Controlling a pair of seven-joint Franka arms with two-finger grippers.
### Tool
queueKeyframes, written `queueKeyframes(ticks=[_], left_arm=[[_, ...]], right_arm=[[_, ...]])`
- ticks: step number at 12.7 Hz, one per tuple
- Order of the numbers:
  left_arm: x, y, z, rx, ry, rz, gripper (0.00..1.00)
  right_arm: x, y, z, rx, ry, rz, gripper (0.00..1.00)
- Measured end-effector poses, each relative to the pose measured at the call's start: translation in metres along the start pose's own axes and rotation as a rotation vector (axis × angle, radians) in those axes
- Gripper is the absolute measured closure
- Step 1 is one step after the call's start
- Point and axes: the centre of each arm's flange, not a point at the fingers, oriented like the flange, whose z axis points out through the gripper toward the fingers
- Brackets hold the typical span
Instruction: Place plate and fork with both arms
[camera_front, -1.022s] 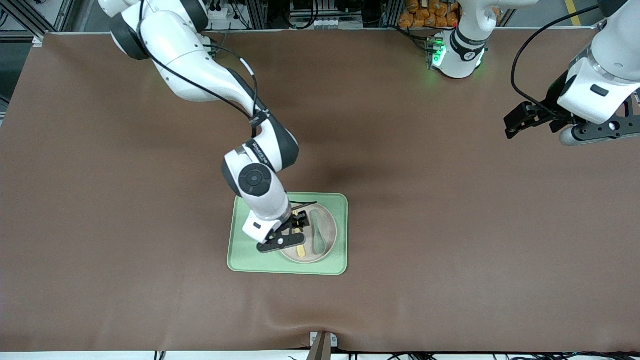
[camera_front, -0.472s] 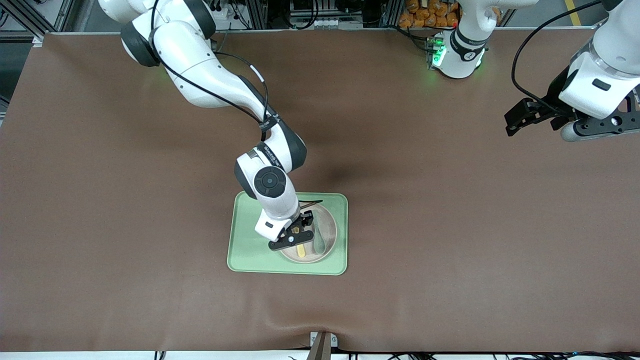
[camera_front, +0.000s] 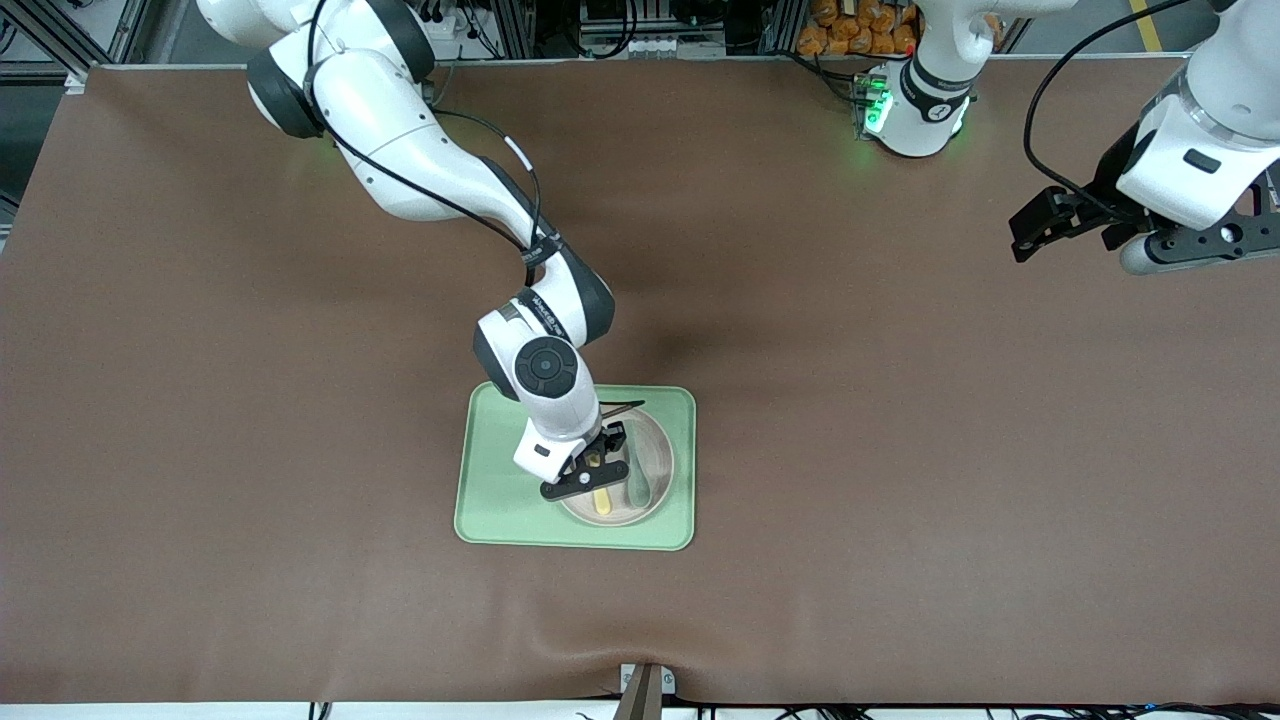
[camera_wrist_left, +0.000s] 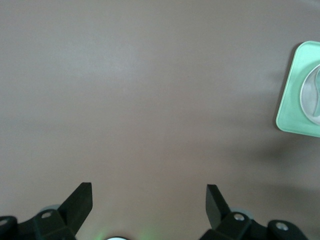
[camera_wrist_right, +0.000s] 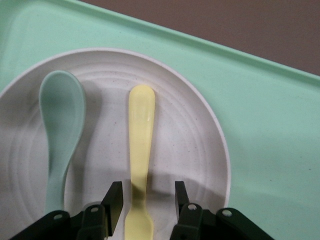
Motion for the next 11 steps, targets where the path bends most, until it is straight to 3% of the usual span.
queueKeyframes(ticks=[11], left_arm=[[0.004,-0.03,-0.001,0.004,-0.017,0.091,0.0]], right_arm=[[-0.004,-0.007,0.007,-0.003,-0.002,-0.012,0.55]])
